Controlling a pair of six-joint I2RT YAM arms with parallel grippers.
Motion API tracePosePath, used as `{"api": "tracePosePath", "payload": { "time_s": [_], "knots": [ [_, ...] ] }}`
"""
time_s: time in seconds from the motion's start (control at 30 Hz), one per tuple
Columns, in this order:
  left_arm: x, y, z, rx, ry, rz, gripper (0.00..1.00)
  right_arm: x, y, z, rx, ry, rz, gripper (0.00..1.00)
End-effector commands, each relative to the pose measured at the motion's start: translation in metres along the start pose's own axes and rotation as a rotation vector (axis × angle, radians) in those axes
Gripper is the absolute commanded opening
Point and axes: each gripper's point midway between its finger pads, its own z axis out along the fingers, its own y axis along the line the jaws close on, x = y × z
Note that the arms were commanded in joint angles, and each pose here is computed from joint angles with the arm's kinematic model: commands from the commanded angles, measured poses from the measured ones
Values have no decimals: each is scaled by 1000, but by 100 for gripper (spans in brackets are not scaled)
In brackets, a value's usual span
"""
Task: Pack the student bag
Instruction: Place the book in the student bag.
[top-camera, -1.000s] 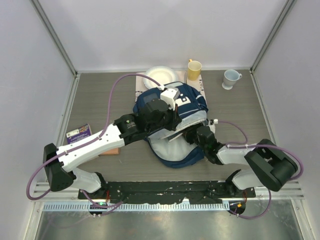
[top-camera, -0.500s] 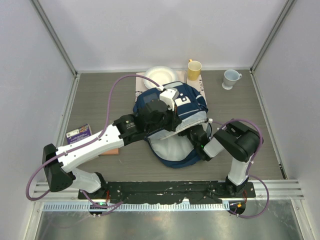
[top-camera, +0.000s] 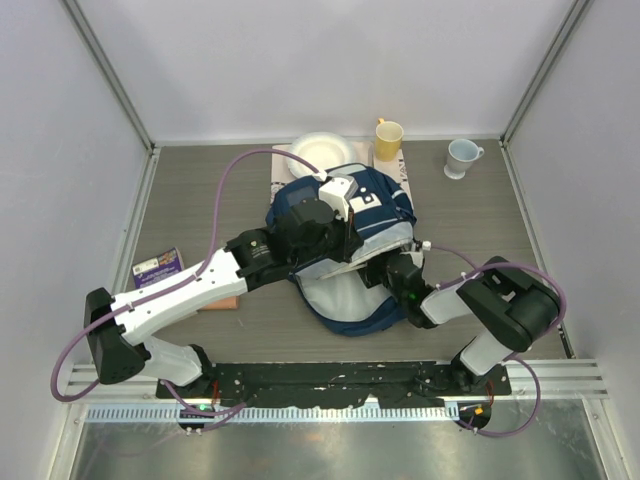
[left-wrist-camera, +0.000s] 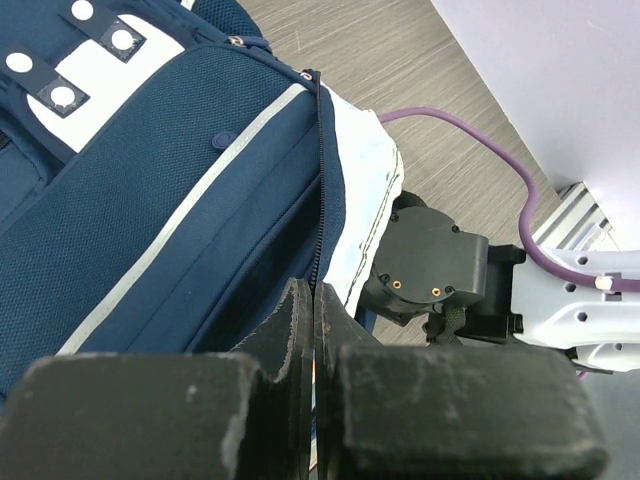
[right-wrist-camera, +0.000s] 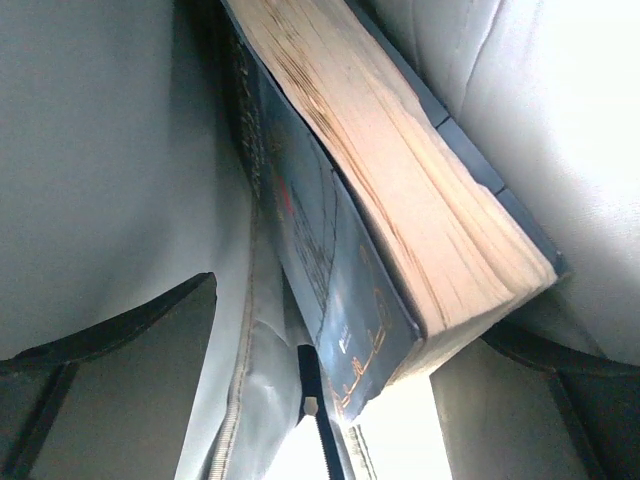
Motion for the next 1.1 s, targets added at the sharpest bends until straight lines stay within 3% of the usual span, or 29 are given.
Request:
{"api": "tracePosePath", "payload": {
  "time_s": [0.0,0.27,0.37,0.4,0.5,0.73,0.83,0.87,0.93,0.97,1.07],
  "knots": [
    [-43,-15,-13,53,-142,-27,0,16,2,-1,39,74,10,86],
    [-45,-14,-14,52,-149,-29,0,3,-21,-26,180,44,-81,87],
    [-46,-16,-14,59,-152,-30,0,-1,-15,-28,154,26,-86,71],
    [-45,-16,-12,58,-150,-29,0,-1,-11,-28,143,24,-86,58],
    [-45,-15,-13,57,-150,-33,0,3,-2,-21,117,33,-93,33],
    [-41,-15,-12,64,-143,-45,0,10,29,15,11,31,-81,9],
    [-39,-17,-12,71,-136,-50,0,6,47,21,-63,-3,-56,10],
    [-39,-16,-11,71,-136,-50,0,6,47,22,-68,-7,-47,19],
    [-38,-16,-10,72,-134,-51,0,4,48,21,-82,-12,-48,27],
    [-38,-16,-11,72,-134,-50,0,6,48,19,-84,-2,-51,39],
    [-36,-15,-10,66,-130,-48,0,9,33,8,-53,34,-82,61]
  ]
}}
